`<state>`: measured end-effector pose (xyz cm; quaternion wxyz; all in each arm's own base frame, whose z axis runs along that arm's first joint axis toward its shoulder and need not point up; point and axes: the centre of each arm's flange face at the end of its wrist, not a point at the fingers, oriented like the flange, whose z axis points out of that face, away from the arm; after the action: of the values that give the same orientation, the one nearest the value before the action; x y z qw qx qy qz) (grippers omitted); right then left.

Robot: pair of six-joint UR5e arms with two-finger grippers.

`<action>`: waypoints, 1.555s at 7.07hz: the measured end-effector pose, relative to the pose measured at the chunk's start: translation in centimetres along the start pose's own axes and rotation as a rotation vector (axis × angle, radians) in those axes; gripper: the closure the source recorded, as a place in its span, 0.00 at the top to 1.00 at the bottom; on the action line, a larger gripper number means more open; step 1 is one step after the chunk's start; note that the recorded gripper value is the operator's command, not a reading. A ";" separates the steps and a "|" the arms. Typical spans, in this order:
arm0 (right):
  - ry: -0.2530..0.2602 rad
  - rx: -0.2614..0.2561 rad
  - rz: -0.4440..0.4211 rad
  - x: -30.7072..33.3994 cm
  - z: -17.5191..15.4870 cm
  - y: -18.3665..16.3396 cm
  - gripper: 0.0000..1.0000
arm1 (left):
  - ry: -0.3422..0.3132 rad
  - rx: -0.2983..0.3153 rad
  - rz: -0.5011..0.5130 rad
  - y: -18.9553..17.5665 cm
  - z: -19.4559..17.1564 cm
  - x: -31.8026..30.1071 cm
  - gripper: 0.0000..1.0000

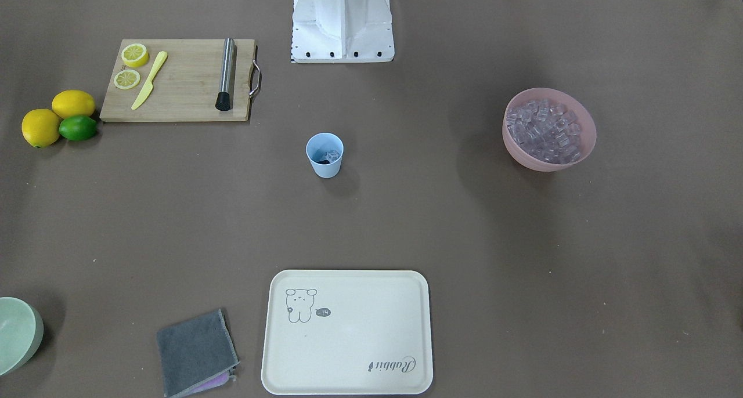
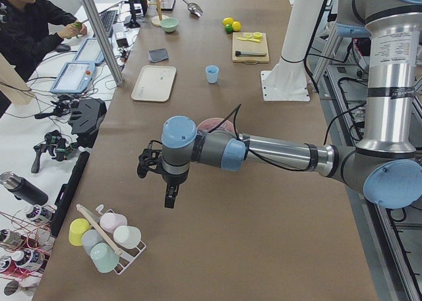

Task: Put ice and cherries in cup

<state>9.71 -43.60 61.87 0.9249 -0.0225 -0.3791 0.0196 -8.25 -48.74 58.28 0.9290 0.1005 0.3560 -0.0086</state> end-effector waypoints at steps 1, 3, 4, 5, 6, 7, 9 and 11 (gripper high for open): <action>0.003 0.007 -0.009 -1.2 0.6 -0.6 1.00 | 0.000 0.000 0.001 0.0 0.0 0.0 0.98; 0.007 0.012 -0.016 -1.8 1.6 -1.1 1.00 | 0.000 -0.001 0.000 0.0 0.0 0.0 0.98; 0.007 0.011 -0.016 -1.8 1.8 -1.1 1.00 | 0.000 -0.001 -0.001 0.0 0.0 0.0 0.98; 0.007 0.012 -0.016 -1.8 1.9 -1.1 1.00 | 0.000 -0.002 0.000 0.1 0.1 0.0 0.98; 0.007 0.012 -0.016 -1.8 1.9 -1.1 1.00 | 0.000 -0.003 -0.001 0.1 0.1 -0.1 0.98; 0.006 0.012 -0.016 -1.8 1.9 -1.1 1.00 | 0.000 -0.004 -0.001 0.1 0.1 -0.1 0.98; 0.005 0.013 -0.018 -1.9 1.8 -1.1 1.00 | -0.001 -0.012 -0.005 0.4 0.5 -0.4 0.98; 0.003 0.014 -0.020 -1.9 1.8 -1.1 1.00 | -0.001 -0.026 -0.009 1.1 1.1 -0.8 0.98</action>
<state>7.10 -44.80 61.84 0.9257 -0.0123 -0.3779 0.0132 -7.99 -47.89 59.80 0.9304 0.0867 0.3562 -0.0084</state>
